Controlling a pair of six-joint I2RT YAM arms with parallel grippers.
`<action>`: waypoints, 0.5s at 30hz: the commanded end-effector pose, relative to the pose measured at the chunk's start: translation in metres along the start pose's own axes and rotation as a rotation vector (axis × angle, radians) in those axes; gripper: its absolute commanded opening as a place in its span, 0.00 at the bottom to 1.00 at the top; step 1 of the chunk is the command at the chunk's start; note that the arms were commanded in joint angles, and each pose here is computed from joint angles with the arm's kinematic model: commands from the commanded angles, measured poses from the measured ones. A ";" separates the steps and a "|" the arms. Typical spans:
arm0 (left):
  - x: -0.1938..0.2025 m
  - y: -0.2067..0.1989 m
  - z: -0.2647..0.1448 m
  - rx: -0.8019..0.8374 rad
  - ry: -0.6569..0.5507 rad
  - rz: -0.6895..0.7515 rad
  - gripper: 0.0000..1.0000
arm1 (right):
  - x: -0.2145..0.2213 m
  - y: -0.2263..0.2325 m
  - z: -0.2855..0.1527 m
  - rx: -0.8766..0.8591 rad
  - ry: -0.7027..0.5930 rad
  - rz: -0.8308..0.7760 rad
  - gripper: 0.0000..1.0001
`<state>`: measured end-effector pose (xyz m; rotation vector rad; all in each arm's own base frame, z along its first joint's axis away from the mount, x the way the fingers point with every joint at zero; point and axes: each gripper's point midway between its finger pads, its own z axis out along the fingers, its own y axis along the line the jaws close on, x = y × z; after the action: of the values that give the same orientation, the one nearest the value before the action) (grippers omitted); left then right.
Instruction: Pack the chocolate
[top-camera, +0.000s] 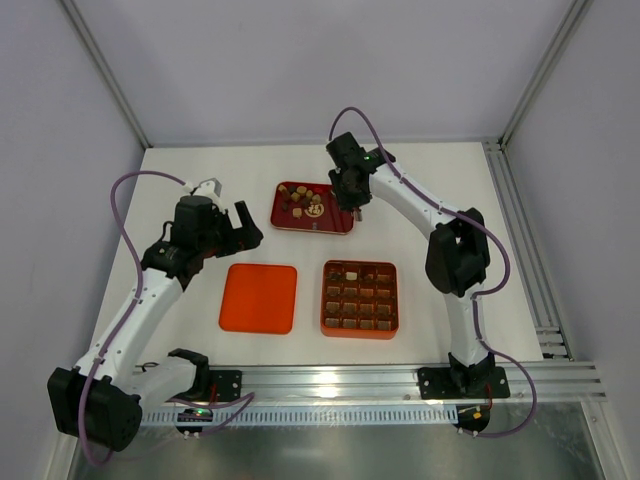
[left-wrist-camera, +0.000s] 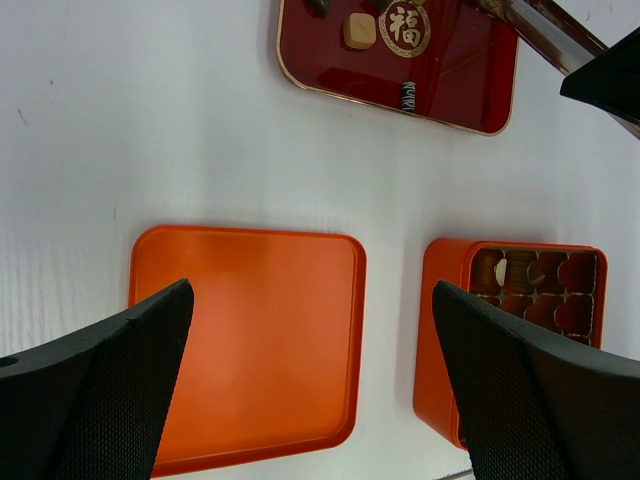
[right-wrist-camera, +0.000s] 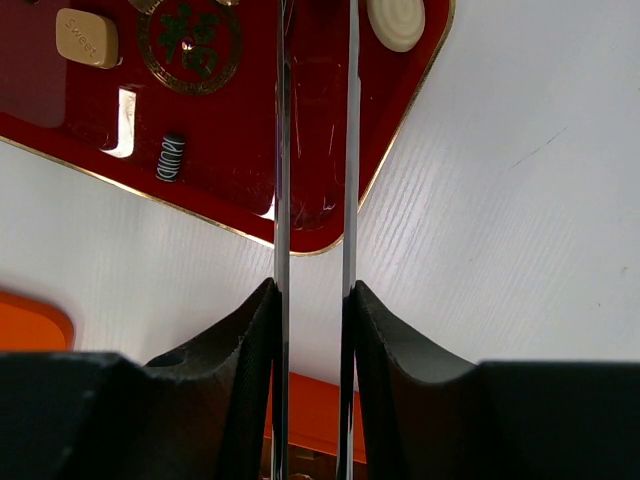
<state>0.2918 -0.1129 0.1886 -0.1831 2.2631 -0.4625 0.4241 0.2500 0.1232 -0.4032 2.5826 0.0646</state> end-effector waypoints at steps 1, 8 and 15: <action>-0.005 -0.003 0.000 0.018 -0.019 0.013 1.00 | -0.015 0.002 -0.003 -0.009 -0.049 0.017 0.34; -0.004 -0.003 0.000 0.018 -0.015 0.014 1.00 | -0.021 0.002 -0.017 -0.021 -0.076 0.023 0.31; -0.005 -0.003 0.000 0.018 -0.017 0.013 1.00 | -0.020 0.002 -0.037 -0.044 -0.104 0.035 0.31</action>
<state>0.2918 -0.1128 0.1885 -0.1833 2.2630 -0.4620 0.4229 0.2513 0.1229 -0.4005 2.5812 0.0798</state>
